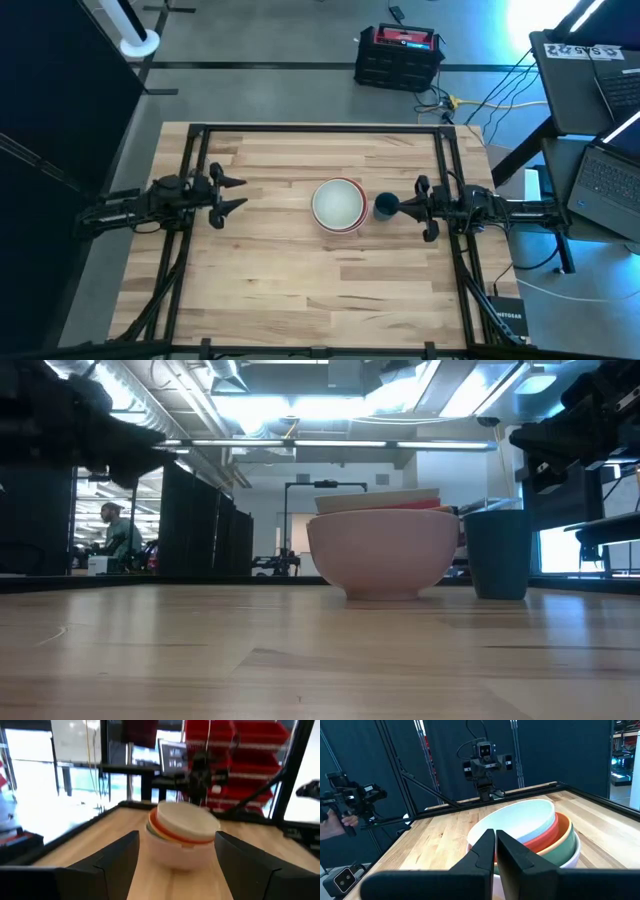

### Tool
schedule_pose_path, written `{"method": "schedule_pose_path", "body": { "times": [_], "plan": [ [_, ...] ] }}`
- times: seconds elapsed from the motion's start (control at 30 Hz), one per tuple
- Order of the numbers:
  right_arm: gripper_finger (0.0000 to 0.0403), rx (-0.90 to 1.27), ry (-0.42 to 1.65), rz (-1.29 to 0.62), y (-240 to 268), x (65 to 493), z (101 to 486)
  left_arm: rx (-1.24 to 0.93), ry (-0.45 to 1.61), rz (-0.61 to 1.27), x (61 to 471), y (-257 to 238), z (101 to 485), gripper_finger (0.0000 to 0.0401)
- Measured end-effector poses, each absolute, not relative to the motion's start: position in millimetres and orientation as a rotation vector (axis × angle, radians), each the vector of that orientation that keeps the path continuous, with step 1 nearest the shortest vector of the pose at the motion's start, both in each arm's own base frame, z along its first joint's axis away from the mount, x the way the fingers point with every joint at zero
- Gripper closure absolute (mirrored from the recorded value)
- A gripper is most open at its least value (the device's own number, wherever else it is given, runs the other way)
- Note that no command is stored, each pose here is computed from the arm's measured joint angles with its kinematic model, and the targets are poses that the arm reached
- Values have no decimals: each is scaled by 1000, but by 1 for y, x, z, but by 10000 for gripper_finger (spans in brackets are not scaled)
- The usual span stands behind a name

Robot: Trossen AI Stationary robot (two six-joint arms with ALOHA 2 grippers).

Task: Nest bowls inside each other
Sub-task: Return to Home Position

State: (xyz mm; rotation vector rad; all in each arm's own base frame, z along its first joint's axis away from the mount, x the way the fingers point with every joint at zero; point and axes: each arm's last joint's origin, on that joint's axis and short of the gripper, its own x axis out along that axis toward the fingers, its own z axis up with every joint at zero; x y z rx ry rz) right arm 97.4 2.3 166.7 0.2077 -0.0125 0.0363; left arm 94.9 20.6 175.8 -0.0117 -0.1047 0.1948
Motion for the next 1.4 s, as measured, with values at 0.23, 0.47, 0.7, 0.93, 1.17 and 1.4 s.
{"method": "schedule_pose_path", "body": {
  "times": [0.23,0.47,0.7,0.93,1.17,1.4],
  "plan": [
    [403,208,-12,36,2,97,167,-9,-13,233,95,22,167,158],
    [403,207,-12,36,2,97,167,-47,-15,249,95,24,167,158],
    [403,207,-12,36,2,97,167,-49,-15,249,95,24,167,158],
    [403,208,-12,36,2,97,167,-50,-14,216,95,21,167,158],
    [403,207,-12,36,2,97,167,-52,-12,171,96,16,167,158],
    [403,208,-12,36,2,97,167,-52,-10,67,98,6,167,158]
  ]
}}
